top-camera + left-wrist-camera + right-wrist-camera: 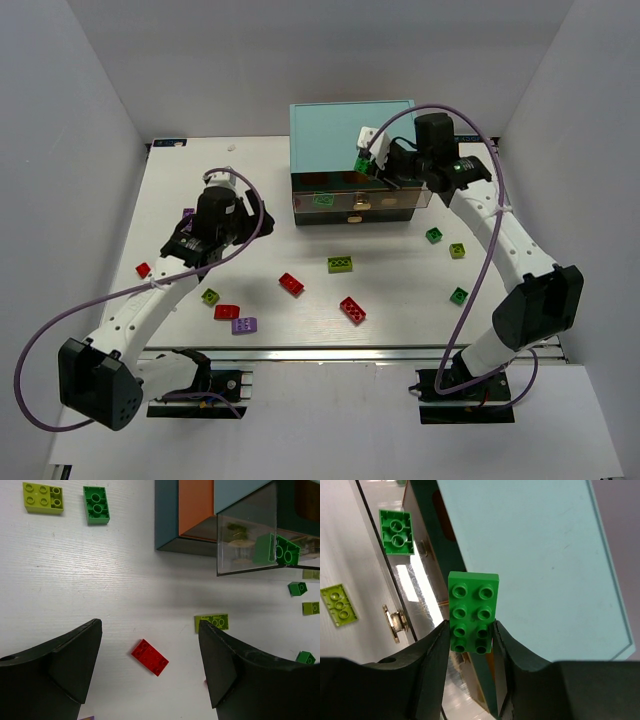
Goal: Sort the legos into containers by color
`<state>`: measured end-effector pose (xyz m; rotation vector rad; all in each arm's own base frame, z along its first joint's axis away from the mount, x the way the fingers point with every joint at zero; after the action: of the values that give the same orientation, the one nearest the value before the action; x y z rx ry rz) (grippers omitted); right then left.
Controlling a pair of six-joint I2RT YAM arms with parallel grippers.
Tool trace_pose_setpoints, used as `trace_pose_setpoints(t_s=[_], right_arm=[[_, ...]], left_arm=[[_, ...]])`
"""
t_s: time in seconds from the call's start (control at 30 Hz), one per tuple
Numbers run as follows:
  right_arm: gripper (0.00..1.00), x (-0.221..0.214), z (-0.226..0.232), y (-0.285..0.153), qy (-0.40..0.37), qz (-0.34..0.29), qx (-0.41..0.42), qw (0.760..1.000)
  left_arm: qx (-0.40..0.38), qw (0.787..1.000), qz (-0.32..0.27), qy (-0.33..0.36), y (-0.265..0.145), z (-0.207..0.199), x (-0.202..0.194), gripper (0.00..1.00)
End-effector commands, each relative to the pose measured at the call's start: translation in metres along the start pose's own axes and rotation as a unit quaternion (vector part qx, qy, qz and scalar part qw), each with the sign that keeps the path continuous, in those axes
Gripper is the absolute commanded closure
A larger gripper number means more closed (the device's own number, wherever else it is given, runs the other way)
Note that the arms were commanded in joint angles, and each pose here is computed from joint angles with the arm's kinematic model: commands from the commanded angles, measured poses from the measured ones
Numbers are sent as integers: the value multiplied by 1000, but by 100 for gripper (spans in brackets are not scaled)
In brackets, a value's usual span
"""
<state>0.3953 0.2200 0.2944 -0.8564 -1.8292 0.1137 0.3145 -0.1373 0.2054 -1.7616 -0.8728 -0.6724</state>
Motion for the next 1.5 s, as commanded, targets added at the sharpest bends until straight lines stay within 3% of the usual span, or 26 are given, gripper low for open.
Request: trace_pose_setpoints(t_s=[0.0, 0.23, 0.5, 0.6, 0.63, 0.7, 0.73, 0.8, 0.87, 0.9, 0.93, 1.03, 1.13, 1.47], right_arm=[[67, -1, 3, -2, 8, 3, -4, 1000], [45, -9, 3, 2, 14, 13, -9, 1000], [40, 8, -11, -5, 26, -8, -35, 999], [44, 20, -28, -19, 54, -29, -85, 994], [54, 41, -43, -34, 88, -74, -134, 984], [69, 35, -62, -49, 153, -80, -228, 958], [79, 44, -59, -54, 169, -99, -217, 957], [80, 46, -55, -58, 183, -96, -195, 959], [72, 54, -40, -59, 193, -106, -145, 965], [66, 57, -36, -64, 192, -112, -136, 965], [46, 55, -30, -63, 193, -112, -124, 967], [17, 51, -18, -63, 199, -108, -93, 969], [11, 45, -10, -62, 210, -103, -79, 969], [11, 36, -22, -69, 219, -88, -98, 967]], left_arm=[[-14, 1000, -17, -4, 0, -7, 12, 12], [-22, 1000, -13, -3, 10, -11, 12, 12], [-23, 1000, 0, 11, 31, -9, 12, 12], [-8, 1000, 10, 17, 46, 1, 10, 18], [-5, 1000, 19, 22, 55, 3, 4, 21], [8, 999, 24, 27, 67, 12, 6, 32], [14, 999, 39, 31, 79, 16, -2, 37], [32, 998, 37, 32, 92, 27, 6, 44], [52, 996, 56, 39, 110, 39, -1, 43], [63, 996, 50, 39, 116, 42, 9, 35], [66, 995, 55, 44, 122, 44, 9, 31], [85, 992, 73, 60, 146, 52, 11, 23], [99, 989, 86, 74, 169, 59, 13, 22], [147, 981, 104, 77, 219, 76, 8, 26]])
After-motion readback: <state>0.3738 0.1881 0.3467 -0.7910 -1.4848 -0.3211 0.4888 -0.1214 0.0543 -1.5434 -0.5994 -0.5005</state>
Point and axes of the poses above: each gripper's point midway between its finger pads, its own y axis out along the fingers, its own z axis along the line the jaws close on, x = y × z, the point moved 1 cm from there along -y, back along the fingers, and after that the axes turned 5 degrees about y, right-handed, at the moved point
